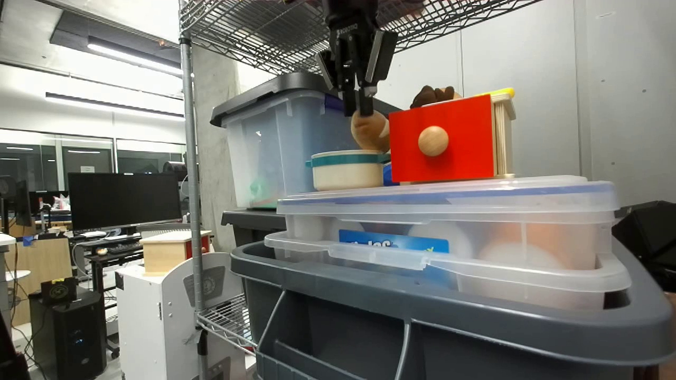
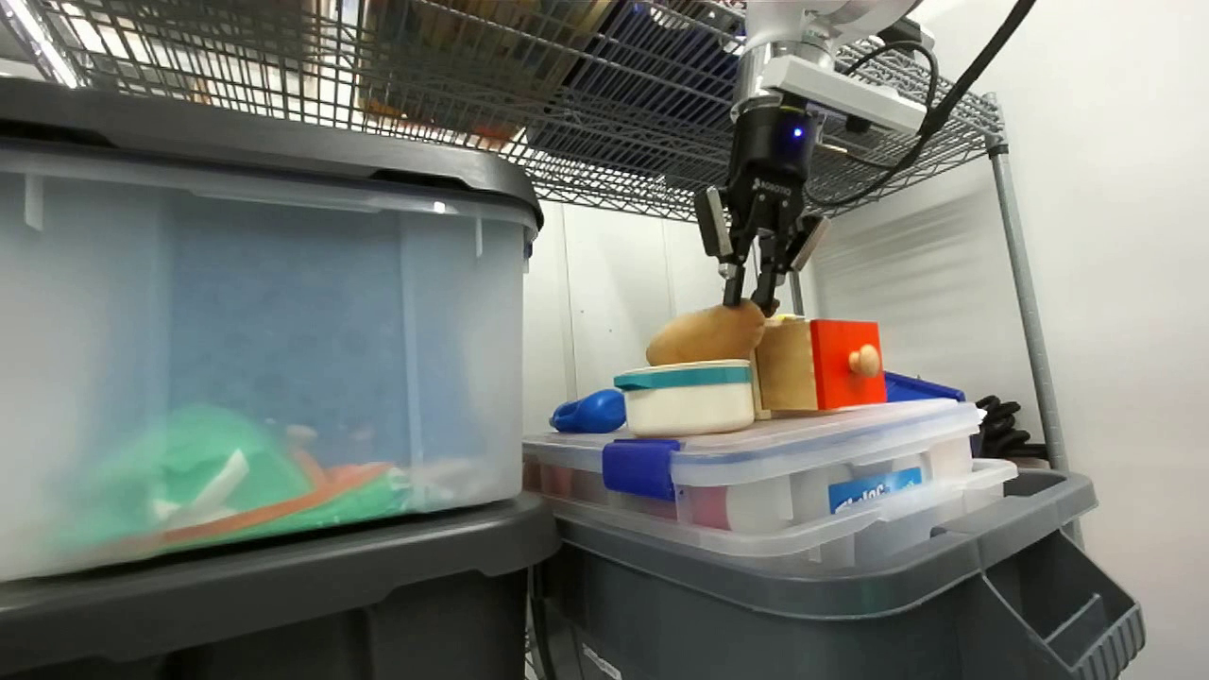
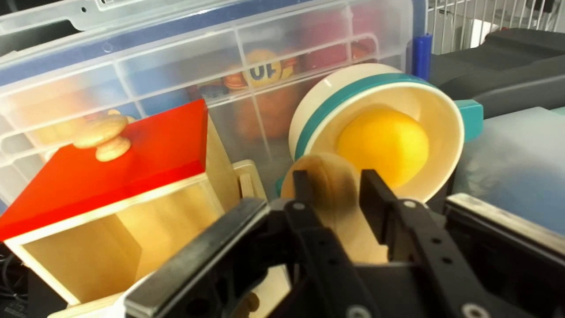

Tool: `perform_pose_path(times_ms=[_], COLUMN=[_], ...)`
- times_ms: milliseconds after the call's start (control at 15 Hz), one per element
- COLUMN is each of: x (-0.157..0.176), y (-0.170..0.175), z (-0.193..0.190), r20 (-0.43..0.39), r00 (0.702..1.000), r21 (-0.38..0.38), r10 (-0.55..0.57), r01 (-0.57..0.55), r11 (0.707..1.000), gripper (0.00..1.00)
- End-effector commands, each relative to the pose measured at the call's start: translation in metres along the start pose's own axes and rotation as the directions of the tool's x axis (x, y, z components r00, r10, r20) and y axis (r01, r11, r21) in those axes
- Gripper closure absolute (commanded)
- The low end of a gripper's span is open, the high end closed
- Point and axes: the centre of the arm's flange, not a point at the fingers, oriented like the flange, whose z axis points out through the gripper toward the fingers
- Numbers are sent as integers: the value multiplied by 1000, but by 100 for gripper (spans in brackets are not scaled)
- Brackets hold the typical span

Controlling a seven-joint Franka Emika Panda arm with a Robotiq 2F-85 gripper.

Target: Put the bread roll plushy in the bowl

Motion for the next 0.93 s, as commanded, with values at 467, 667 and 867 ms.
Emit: perform_pose_path(times_ms=[467,667,867], x=[-4,-19,-40], y=[-12,-9,-3], z=[-22,-33,-45], r20=[-17,0,47], r00=[1000,1000,996], r21=[13,1,-9], r10=[-5,20,80], r01=[5,-20,-79], r11=[1000,1000,997], gripper=[0,0,0])
